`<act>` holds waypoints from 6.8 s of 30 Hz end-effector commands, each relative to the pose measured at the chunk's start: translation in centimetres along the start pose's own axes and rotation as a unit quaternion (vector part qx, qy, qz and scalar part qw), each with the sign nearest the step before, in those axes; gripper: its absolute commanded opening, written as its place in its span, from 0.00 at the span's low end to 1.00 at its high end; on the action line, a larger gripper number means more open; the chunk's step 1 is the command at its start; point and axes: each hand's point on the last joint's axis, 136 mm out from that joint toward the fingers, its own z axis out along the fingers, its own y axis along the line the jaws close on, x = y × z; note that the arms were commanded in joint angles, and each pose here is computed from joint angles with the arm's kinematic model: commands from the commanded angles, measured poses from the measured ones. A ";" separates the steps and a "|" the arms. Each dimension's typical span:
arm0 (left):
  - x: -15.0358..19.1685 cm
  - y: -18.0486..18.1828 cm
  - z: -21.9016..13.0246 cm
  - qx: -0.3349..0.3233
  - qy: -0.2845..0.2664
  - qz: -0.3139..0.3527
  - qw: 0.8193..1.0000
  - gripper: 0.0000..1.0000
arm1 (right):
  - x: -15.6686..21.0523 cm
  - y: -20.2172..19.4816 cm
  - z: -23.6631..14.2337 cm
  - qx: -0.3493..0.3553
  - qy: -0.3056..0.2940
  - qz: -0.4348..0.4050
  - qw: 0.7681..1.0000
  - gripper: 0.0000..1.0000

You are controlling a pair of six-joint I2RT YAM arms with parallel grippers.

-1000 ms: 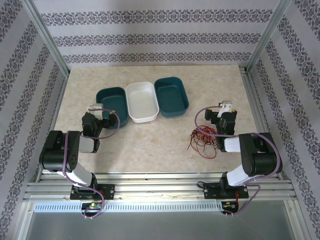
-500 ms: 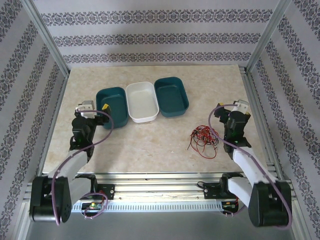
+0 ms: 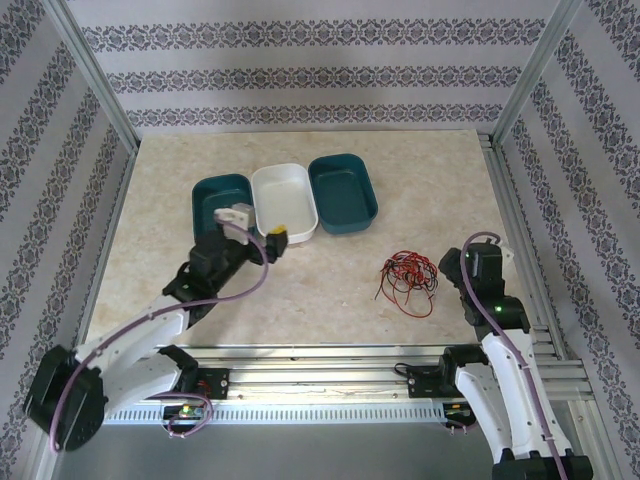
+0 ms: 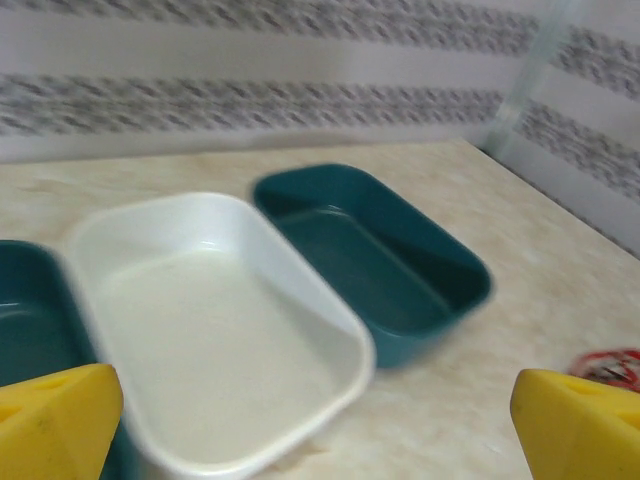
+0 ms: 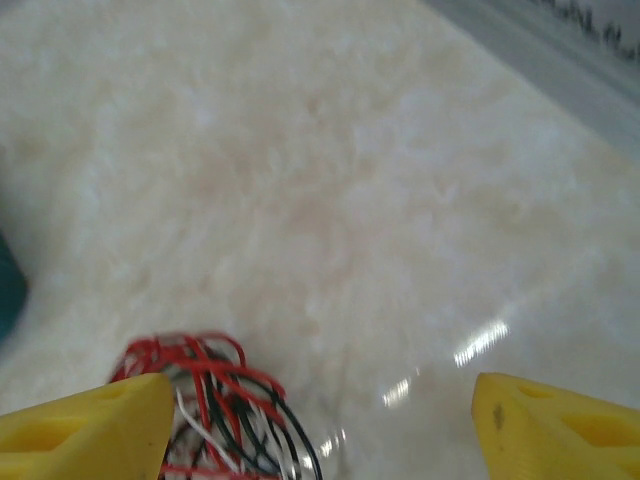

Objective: Untangle the cables

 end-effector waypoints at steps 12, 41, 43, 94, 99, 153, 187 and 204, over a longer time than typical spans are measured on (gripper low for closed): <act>4.6 -19.9 7.8 0.246 0.127 0.113 0.954 0.92 | 4.3 0.8 0.0 -0.013 0.124 0.010 0.992 0.75; 14.8 -27.5 13.5 0.352 0.335 0.220 0.846 0.40 | 4.9 0.5 1.2 -0.006 0.132 0.013 0.991 0.82; 15.1 -27.4 13.8 0.348 0.339 0.222 0.846 0.39 | 5.0 0.6 1.3 -0.007 0.135 0.016 0.991 0.81; 9.3 -29.8 15.8 0.344 0.244 0.155 0.893 0.00 | 7.5 1.1 7.8 0.021 0.186 0.017 0.982 0.64; 8.5 -29.8 15.7 0.349 0.235 0.152 0.895 0.00 | 7.4 1.2 8.0 0.024 0.187 0.019 0.982 0.64; 1.1 -27.4 15.5 0.347 0.152 0.062 0.923 0.00 | 6.1 1.3 6.3 0.011 0.160 0.028 0.987 0.63; -0.9 -28.5 14.4 0.380 0.149 0.040 0.912 0.00 | 8.5 3.2 8.8 0.002 0.184 0.038 0.982 0.87; -8.8 -28.4 10.8 0.385 0.074 0.048 0.919 0.00 | 9.1 1.3 9.2 0.030 0.171 0.062 0.983 0.70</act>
